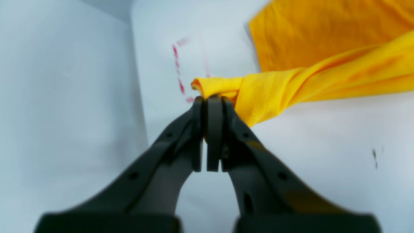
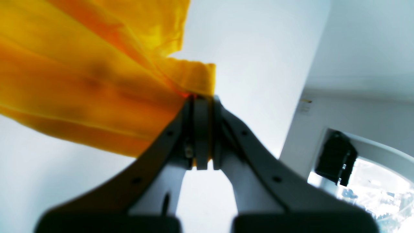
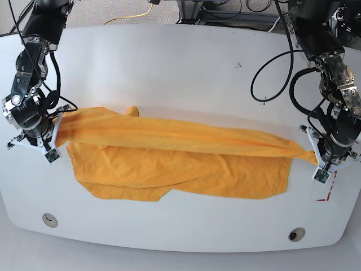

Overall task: Layout the t-shirt on the table in an organized manner, then fold the t-shirt properly
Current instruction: 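Drag the held shirt back across the table, laying it flat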

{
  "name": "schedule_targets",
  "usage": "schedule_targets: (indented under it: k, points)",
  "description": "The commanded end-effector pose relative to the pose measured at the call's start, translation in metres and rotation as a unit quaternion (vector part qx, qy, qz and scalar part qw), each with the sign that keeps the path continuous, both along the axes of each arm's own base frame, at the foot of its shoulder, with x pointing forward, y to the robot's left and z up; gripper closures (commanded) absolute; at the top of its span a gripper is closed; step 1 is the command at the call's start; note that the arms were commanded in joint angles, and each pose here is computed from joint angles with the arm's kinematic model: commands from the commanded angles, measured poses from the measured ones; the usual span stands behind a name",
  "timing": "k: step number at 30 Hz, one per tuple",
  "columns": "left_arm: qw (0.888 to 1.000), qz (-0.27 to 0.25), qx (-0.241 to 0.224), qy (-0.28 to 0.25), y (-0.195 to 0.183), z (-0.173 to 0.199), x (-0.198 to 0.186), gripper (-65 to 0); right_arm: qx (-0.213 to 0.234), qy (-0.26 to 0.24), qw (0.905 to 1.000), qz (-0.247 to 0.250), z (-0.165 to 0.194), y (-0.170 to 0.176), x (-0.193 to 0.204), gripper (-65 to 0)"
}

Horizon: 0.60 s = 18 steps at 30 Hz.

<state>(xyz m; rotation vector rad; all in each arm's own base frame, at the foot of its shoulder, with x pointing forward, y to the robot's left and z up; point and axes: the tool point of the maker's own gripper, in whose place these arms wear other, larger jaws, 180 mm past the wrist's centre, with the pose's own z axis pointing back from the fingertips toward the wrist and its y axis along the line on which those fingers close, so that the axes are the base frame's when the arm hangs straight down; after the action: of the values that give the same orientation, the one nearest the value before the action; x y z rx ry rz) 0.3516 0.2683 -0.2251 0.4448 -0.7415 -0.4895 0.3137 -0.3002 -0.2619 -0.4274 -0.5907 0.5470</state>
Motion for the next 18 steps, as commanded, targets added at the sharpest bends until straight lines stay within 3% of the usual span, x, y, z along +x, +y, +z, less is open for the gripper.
schedule_targets:
  k: [1, 10, 18]
  points:
    - [1.0, 0.004, 0.013, 0.008, 0.007, -0.005, -0.009, 0.0, -0.008, -0.002, 1.0, 0.006, 0.001, 0.0, -0.007, 0.0]
    - [0.995, 0.062, 0.015, 0.076, 0.045, -0.047, -0.064, 0.0, -0.009, 0.052, 0.9986, 0.007, -0.03, 0.0, -0.038, 0.0]
    - [0.988, 0.081, 0.038, 0.129, 0.067, -0.068, -0.102, 0.0, -0.008, 0.093, 0.9956, 0.007, -0.052, 0.0, -0.062, 0.0]
